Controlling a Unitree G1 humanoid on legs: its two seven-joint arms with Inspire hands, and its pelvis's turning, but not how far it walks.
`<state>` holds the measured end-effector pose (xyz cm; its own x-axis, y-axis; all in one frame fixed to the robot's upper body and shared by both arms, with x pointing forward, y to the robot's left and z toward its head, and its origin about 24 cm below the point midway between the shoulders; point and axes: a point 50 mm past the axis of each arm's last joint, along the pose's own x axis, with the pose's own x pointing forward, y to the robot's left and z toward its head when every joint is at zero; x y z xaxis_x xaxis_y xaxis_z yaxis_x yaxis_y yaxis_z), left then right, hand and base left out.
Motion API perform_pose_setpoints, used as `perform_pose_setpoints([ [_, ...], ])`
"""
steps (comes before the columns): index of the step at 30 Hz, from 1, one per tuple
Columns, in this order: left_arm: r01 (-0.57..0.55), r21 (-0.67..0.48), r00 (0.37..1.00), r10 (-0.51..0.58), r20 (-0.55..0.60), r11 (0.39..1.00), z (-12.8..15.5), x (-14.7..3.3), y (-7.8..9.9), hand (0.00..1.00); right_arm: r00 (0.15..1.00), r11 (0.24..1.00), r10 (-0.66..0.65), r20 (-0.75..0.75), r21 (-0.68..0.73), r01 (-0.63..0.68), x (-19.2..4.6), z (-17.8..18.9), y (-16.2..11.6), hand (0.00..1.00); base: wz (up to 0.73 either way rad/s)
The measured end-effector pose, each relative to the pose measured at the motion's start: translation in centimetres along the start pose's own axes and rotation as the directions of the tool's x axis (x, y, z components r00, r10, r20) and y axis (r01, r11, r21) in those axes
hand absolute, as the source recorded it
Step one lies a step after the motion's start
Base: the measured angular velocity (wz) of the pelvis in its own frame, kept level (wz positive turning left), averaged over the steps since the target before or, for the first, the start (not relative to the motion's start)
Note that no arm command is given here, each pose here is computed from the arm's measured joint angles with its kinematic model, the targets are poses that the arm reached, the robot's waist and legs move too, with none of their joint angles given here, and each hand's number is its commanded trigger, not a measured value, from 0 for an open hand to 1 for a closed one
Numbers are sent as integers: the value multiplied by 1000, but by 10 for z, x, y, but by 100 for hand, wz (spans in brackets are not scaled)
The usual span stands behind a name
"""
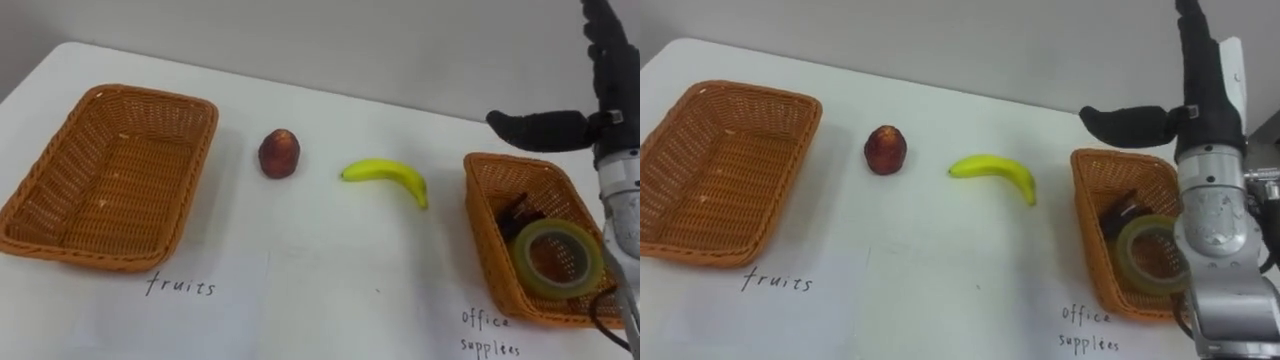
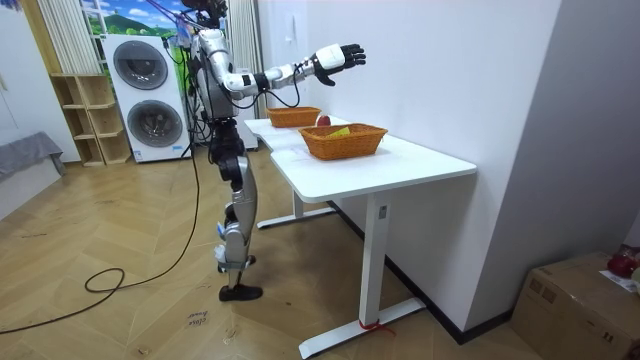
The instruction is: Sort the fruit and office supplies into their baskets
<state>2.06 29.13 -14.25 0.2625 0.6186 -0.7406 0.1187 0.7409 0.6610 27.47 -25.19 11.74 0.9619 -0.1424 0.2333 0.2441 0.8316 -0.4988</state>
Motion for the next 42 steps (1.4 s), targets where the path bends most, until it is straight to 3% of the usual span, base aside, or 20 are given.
perform_pose_setpoints([
  [16,30,24,999,-29,-29,999,-10,-1,-2,0,982,983,185,-30,-14,-185,9,-5,23,0,7],
  [34,51,41,998,-49,-41,998,-8,0,-1,0,956,929,282,-76,-228,-292,17,-8,29,0,2],
  [42,67,68,997,-64,-35,995,-5,3,3,0,902,848,392,-181,-310,-430,10,-21,46,0,0],
])
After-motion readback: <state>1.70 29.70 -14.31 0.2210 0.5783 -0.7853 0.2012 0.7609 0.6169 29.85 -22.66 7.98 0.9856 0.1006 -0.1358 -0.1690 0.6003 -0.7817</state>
